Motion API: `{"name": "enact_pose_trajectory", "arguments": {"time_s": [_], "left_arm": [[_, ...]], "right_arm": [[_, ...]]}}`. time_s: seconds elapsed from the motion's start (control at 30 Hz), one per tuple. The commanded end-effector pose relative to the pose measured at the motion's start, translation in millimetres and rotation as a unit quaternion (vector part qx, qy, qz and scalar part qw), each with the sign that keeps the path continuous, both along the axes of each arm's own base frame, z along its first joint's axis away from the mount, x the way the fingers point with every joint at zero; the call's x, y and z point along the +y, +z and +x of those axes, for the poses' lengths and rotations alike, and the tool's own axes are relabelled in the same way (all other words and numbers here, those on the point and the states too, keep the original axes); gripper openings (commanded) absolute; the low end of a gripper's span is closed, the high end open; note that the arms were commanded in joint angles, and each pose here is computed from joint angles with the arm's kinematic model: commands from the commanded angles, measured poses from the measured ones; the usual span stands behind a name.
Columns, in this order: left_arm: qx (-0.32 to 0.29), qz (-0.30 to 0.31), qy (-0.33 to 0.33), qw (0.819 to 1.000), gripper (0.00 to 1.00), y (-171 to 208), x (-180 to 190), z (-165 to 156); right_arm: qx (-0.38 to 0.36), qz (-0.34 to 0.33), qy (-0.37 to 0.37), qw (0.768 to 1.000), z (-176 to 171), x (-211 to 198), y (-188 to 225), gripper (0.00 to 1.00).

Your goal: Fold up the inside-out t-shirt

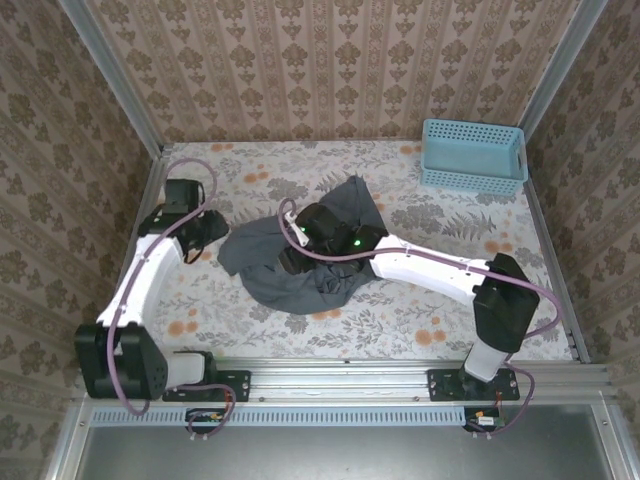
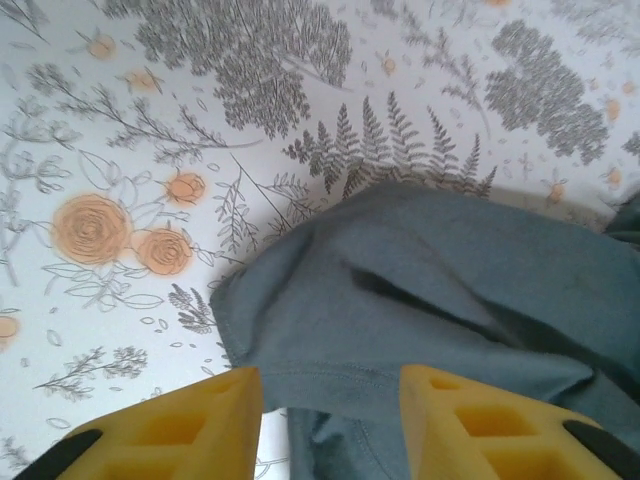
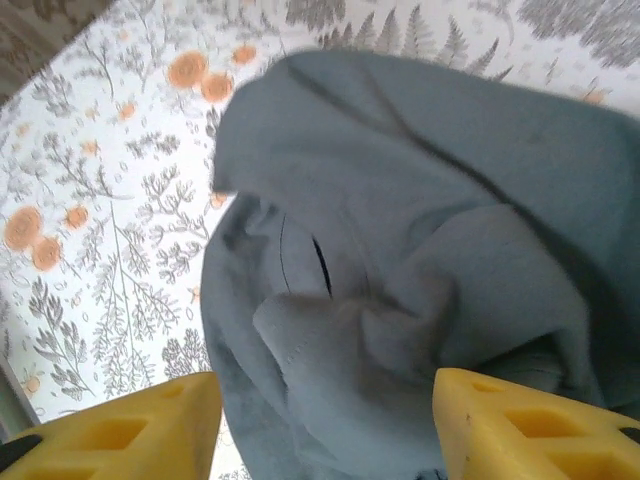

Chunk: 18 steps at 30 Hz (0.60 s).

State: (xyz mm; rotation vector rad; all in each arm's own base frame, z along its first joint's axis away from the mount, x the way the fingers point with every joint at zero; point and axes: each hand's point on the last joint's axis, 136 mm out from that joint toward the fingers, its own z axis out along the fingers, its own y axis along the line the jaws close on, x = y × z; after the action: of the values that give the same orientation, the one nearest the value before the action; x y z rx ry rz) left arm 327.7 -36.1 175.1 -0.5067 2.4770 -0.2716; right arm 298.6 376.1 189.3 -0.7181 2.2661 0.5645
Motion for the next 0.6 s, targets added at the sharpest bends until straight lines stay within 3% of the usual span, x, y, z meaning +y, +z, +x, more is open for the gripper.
{"name": "enact_pose_trajectory", "arguments": {"time_s": [0.0,0.13,0.3,0.43,0.57], "left_arm": [[0.008,0.025,-0.015,1.000,0.46,-0.1,-7.8,-21.7],[0.021,0.028,-0.110,0.993,0.59,-15.1,-72.1,-42.5],[0.028,-0.013,-0.192,0.981,0.70,-48.7,-145.5,-67.1],[0.022,-0.021,-0.226,0.974,0.77,-61.5,-176.9,-68.2],[0.022,-0.032,-0.245,0.969,0.75,-68.6,-196.6,-61.6]], "right_arm": [[-0.008,0.007,-0.066,0.998,13.9,-45.8,18.0,0.61],[0.046,0.002,-0.128,0.991,20.1,-89.4,-22.1,0.59],[0.097,-0.003,-0.152,0.984,10.4,-99.9,-64.5,0.58],[0.126,0.013,-0.159,0.979,3.8,-97.0,-86.3,0.57],[0.159,0.026,-0.158,0.974,-2.2,-87.8,-105.7,0.55]]}}
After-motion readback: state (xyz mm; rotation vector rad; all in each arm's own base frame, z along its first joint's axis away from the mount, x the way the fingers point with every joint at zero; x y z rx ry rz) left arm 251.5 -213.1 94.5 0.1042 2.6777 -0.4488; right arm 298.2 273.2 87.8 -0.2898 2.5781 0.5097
